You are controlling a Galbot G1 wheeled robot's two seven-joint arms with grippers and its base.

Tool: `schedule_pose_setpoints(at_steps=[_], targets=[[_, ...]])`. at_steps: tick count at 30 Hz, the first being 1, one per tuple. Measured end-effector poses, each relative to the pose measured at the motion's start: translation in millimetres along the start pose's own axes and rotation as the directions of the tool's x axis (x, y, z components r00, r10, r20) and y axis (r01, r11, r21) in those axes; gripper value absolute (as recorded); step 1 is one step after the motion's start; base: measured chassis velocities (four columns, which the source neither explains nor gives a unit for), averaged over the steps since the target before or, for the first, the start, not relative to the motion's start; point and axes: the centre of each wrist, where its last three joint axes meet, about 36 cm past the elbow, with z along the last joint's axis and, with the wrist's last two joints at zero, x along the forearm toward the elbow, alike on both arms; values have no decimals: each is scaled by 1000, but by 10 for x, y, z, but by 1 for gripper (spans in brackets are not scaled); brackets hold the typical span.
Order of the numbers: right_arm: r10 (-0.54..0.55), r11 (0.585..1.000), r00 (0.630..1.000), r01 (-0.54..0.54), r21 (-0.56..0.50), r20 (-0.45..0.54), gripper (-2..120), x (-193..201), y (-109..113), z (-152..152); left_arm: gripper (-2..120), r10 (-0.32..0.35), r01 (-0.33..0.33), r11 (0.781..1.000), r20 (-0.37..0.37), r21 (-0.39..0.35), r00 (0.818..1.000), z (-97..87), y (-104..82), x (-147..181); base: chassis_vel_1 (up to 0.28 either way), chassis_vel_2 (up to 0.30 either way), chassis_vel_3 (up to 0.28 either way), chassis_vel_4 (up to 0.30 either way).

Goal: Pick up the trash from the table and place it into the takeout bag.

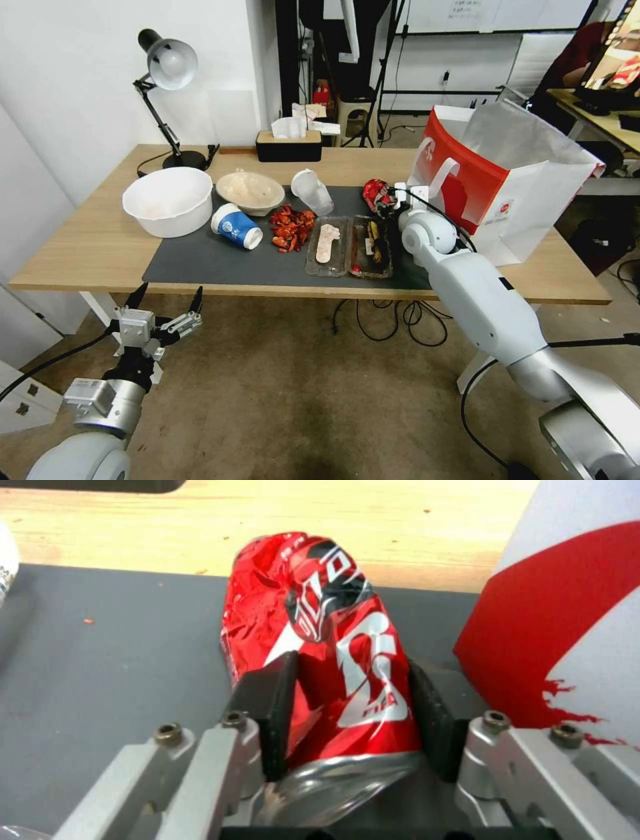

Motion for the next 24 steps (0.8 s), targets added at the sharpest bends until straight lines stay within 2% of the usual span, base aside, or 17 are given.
schedule_pose_setpoints(at_steps=[2, 4, 14, 24], targets=[[-1, 1000, 1000, 1, -2, 3, 36, 5, 1, 1, 100, 0, 0, 1000, 2, -1, 1000, -6, -1, 0, 0, 0, 0, 0], [-2, 1000, 1000, 2, -5, 10, 28, 17, 1, 7, 100, 0, 0, 1000, 4, -1, 1000, -15, -2, -1, 0, 0, 0, 0], [-10, 1000, 1000, 11, -8, 19, 10, 78, 2, 31, 100, -3, 3, 1000, 10, -2, 1000, -21, -4, 1, 0, 0, 0, 0], [-27, 999, 999, 28, -27, 45, 8, 136, 15, 39, 100, -8, 8, 1000, 19, -1, 1000, -37, -7, -4, 0, 0, 0, 0]])
